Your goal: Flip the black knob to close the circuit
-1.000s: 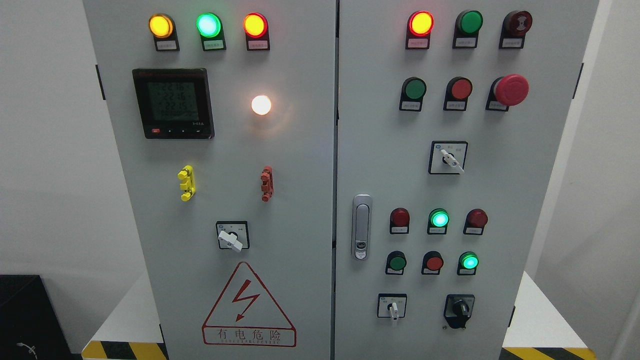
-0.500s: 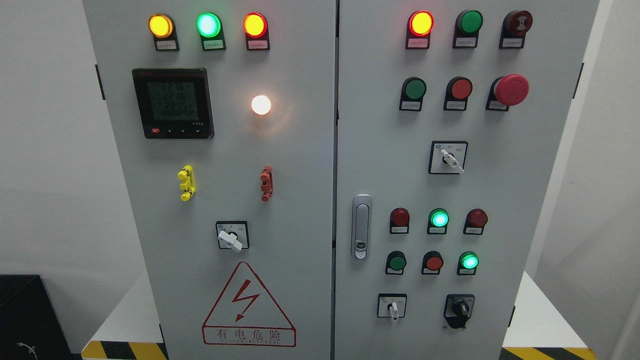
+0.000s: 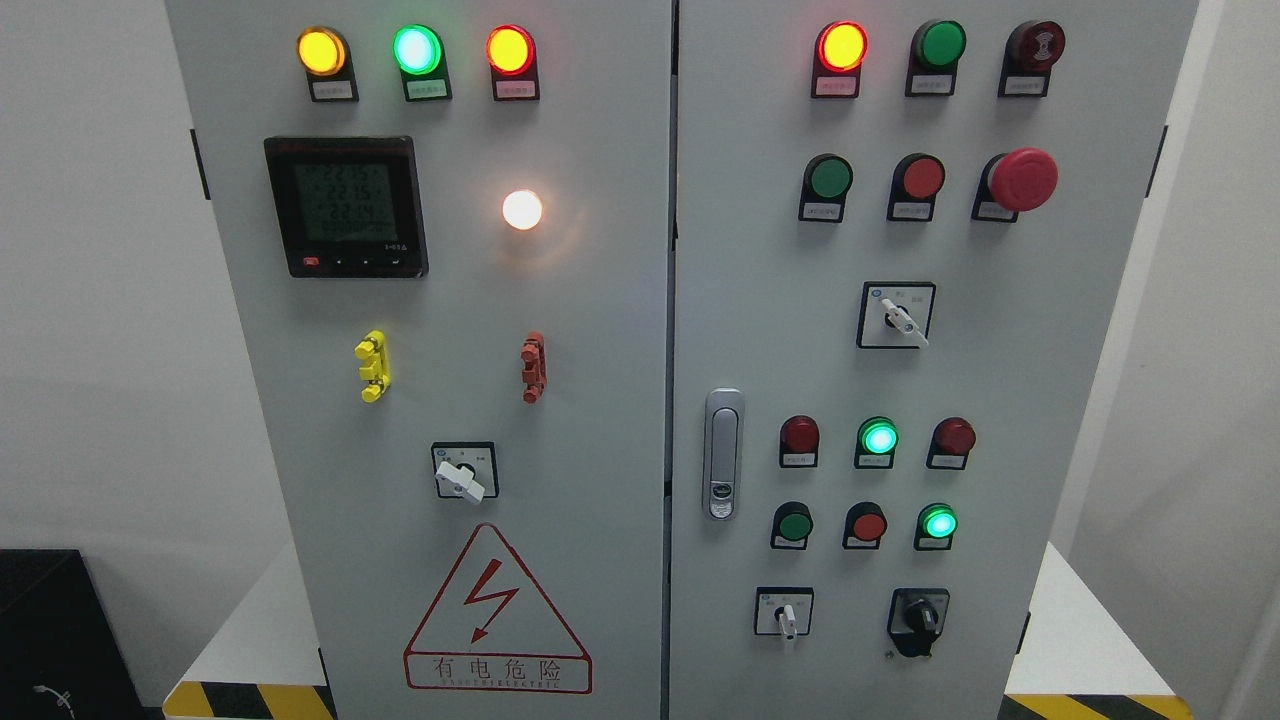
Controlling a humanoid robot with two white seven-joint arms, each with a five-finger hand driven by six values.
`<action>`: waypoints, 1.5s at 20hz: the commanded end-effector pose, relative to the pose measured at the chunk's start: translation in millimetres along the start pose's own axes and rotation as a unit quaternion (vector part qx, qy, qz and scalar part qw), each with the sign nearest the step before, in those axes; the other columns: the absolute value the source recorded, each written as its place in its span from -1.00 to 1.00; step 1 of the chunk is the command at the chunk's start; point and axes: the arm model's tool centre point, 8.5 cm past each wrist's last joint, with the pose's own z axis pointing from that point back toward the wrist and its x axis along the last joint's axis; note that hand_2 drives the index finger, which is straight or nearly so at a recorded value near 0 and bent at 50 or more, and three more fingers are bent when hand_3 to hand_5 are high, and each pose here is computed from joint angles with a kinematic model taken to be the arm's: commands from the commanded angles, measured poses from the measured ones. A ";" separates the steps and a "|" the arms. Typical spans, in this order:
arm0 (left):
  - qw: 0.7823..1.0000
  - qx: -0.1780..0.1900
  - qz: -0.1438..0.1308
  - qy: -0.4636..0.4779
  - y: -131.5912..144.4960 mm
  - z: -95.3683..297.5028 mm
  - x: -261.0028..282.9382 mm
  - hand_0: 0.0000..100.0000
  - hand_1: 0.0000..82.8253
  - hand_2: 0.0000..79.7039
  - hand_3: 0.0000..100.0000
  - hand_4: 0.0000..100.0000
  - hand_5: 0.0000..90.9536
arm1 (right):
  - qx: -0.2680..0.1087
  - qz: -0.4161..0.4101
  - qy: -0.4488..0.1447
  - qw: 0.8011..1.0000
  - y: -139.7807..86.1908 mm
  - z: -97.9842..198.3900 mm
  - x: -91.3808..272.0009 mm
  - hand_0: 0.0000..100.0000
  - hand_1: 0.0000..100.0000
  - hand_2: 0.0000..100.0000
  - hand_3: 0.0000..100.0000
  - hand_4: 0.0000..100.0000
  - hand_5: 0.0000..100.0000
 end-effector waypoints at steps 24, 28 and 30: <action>1.000 -0.004 -0.021 0.009 -0.5 1.5 -6.9 -1.00 -1.00 -1.00 -1.00 -1.00 -1.00 | -0.081 0.071 0.008 0.994 -91.5 -69.9 31.1 -1.00 -0.80 0.60 0.96 0.56 0.58; 1.000 -0.004 -0.022 0.008 -0.6 1.5 -6.8 -1.00 -1.00 -1.00 -1.00 -1.00 -1.00 | -0.085 0.067 0.025 0.994 -95.3 -77.5 29.9 -1.00 -0.79 0.59 0.95 0.56 0.58; 1.000 -0.004 -0.022 0.008 -0.6 1.5 -6.8 -1.00 -1.00 -1.00 -1.00 -1.00 -1.00 | -0.086 0.064 0.033 0.994 -96.9 -82.1 29.7 -1.00 -0.78 0.59 0.95 0.56 0.58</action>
